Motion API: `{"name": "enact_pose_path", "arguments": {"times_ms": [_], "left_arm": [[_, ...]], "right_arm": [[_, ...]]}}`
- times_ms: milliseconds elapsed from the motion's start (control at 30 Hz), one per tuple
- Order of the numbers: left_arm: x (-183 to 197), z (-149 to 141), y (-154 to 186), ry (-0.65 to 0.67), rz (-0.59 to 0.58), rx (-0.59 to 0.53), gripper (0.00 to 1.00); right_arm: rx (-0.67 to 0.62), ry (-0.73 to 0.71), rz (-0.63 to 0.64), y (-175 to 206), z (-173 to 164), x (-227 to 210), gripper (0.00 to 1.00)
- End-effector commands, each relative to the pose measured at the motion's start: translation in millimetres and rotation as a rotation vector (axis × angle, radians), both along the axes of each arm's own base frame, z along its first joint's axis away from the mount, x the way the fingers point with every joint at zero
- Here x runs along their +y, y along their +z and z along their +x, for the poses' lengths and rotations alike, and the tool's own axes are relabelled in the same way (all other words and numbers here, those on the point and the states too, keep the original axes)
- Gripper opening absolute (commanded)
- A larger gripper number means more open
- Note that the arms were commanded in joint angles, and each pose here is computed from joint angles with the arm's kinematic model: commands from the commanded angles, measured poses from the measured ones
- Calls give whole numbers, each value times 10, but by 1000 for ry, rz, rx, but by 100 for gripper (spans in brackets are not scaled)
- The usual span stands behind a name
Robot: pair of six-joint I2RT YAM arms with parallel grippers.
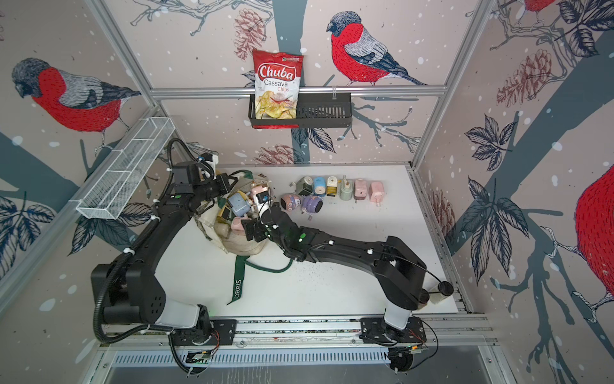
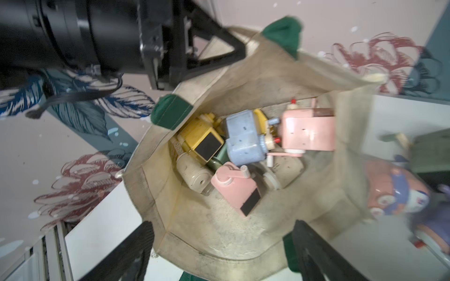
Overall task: Take out the pencil sharpeners from the tote bags
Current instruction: Pick up the pencil sharpener from the canvas bag.
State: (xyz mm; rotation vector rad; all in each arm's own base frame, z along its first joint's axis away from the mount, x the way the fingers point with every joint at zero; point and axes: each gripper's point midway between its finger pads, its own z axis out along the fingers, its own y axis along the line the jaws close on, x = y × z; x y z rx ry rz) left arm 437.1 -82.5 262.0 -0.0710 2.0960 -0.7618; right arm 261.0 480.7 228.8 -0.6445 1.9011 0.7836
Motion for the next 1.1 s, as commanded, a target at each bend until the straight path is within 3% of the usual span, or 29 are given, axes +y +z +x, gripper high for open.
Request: {"name": "enact_pose_path", "arguments": {"times_ms": [0,233,400,633,1067], "left_arm": [[-52,10,132,-20,-19,-47,0],[-52,5,134,-13,-9,-52,0],[-26,28,75,2,17,-40,0],[-32,13,116,0,13,-49,0],[-39,-17,214,1,0,-73,0]], "right_arm": [[8,100,-102,-238,-22,218,91],[49,115,-292,-784,268,501,90],[-6,235,-370,-852,233,622,91],[-3,211,-336,-978,415,536,91],[-21,230,-337,-1114,369,553,90]]}}
